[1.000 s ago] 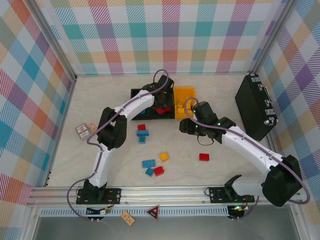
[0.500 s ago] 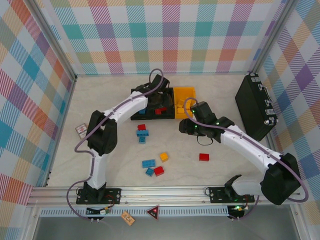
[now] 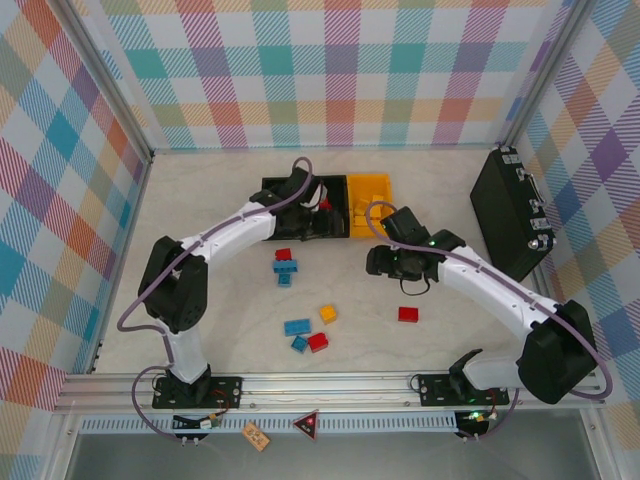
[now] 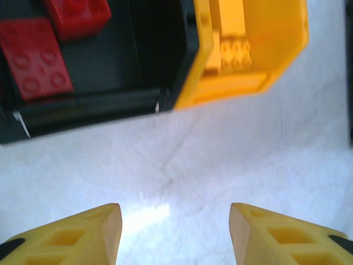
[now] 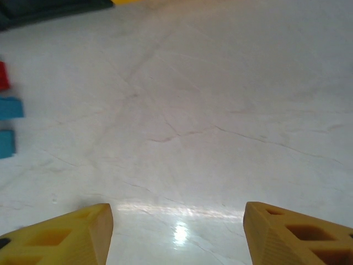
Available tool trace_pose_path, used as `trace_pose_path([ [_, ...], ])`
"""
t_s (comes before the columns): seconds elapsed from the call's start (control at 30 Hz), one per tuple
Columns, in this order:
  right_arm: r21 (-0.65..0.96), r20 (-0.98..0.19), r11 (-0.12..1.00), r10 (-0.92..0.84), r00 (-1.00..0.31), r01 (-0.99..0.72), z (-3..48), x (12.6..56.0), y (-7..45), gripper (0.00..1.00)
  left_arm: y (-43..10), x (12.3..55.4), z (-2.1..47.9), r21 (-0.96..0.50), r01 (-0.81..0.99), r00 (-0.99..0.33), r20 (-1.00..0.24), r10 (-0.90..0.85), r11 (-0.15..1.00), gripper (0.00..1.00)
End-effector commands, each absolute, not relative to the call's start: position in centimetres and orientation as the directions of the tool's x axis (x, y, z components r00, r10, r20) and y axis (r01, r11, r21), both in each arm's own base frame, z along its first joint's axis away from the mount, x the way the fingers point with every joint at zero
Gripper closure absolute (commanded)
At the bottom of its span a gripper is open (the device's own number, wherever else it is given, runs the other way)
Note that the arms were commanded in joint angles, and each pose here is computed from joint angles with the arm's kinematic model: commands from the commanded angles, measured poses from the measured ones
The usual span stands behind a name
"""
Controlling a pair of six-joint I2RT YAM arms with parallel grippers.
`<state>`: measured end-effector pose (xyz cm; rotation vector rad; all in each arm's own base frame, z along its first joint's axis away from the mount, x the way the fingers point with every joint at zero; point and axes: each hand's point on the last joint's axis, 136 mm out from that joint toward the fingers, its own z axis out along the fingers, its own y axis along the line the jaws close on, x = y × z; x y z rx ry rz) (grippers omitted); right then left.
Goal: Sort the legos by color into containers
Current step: Place the lego in the container, then pick up the lego from the bottom-right of the table.
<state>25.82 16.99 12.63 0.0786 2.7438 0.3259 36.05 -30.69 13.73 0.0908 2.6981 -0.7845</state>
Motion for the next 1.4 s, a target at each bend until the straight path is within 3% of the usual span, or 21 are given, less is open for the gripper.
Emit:
trace_pose_path([
  [0.0, 0.123, -0.28, 0.99, 0.105, -0.954, 0.072, 11.0, 23.9, 14.4, 0.34, -31.6, 32.9, 15.4, -0.578, 0.25, -0.942, -0.33, 0.058, 0.777, 0.46],
  [0.43, 0.004, -0.085, 0.987, 0.163, -0.983, 0.163, 5.4, 18.4, 11.1, 0.24, -30.0, 26.8, 11.3, -0.497, 0.295, -0.95, -0.248, 0.192, 0.816, 0.44],
  [0.73, 0.0, -0.034, 0.986, 0.166, -0.986, 0.166, 2.5, 17.8, 11.3, 0.33, -30.5, 26.4, 10.5, -0.492, 0.291, -0.952, -0.234, 0.197, 0.821, 0.44],
  [1.0, 0.016, -0.041, 0.989, 0.147, -0.988, 0.147, 2.6, 18.1, 11.7, 0.53, -30.1, 26.3, 9.6, -0.479, 0.265, -0.959, -0.22, 0.178, 0.837, 0.44],
  [1.13, 0.016, -0.034, 0.99, 0.144, -0.989, 0.144, 2.4, 18.1, 11.8, 0.54, -30.1, 26.4, 9.3, -0.478, 0.257, -0.961, -0.218, 0.17, 0.84, 0.44],
  [1.27, 0.011, -0.03, 0.989, 0.147, -0.989, 0.147, 2.0, 18.0, 11.7, 0.45, -30.2, 26.4, 9.1, -0.483, 0.249, -0.963, -0.216, 0.162, 0.839, 0.44],
  [1.37, 0.008, -0.028, 0.989, 0.147, -0.989, 0.146, 1.8, 18.1, 11.7, 0.44, -30.1, 26.4, 8.8, -0.483, 0.243, -0.965, -0.21, 0.158, 0.841, 0.44],
])
